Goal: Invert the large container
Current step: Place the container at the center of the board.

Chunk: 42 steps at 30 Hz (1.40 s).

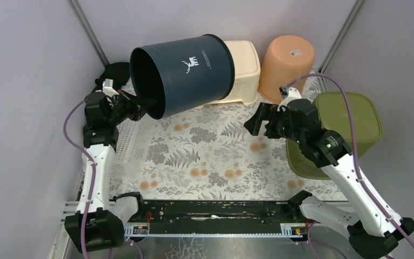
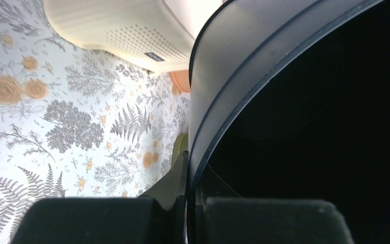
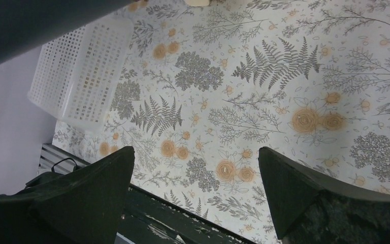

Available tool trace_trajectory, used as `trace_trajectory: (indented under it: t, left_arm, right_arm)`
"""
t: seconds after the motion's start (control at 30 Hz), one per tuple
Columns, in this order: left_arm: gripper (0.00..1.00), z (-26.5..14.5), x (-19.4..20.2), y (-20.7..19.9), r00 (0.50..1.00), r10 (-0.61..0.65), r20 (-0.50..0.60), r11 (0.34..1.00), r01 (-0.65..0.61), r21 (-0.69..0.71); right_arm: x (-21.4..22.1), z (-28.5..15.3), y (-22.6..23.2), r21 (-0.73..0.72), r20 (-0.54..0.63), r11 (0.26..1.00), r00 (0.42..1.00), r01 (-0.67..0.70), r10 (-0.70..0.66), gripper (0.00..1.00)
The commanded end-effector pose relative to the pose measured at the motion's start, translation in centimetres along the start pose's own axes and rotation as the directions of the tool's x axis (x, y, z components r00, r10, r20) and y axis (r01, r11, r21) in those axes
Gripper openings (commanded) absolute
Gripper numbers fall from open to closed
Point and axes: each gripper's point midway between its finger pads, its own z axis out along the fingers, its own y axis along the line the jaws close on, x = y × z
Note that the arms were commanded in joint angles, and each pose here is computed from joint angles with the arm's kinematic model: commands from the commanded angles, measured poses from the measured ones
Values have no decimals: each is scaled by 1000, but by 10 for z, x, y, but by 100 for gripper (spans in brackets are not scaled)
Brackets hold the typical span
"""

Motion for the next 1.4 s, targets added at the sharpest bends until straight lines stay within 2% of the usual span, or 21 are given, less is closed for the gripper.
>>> trace_trajectory:
  t: [0.0,0.2,0.47,0.67,1.0,1.17,1.27,1.37]
  left_arm:
    - [0,-19,28,-82,982,171,-77,940,-139,311]
    - [0,17,98,-69,940,221,-260,946,-142,290]
    - [0,53,163,-31,916,189,-354,960,-96,264]
    - [0,71,208,14,896,136,-422,975,-46,217]
    - [0,77,245,64,885,93,-456,984,-13,176]
    - [0,75,256,92,866,94,-492,991,-36,125]
    - [8,74,260,107,857,102,-506,994,-62,94]
    - [12,75,263,118,849,103,-518,994,-78,70]
  right_arm:
    - [-14,-19,-2,32,53,999,998,22,-24,99]
    - [-15,-25,-7,57,65,998,998,17,-21,99]
    - [-23,-48,-9,73,103,997,994,24,-31,100]
    - [-13,-46,-22,113,87,993,995,32,-42,100]
    - [13,-22,-37,141,25,989,999,38,-42,100]
    - [22,-11,-44,160,6,986,999,40,-42,99]
    - [25,-6,-44,157,-7,987,999,42,-42,99]
    - [27,-3,-45,158,-17,986,999,44,-42,100]
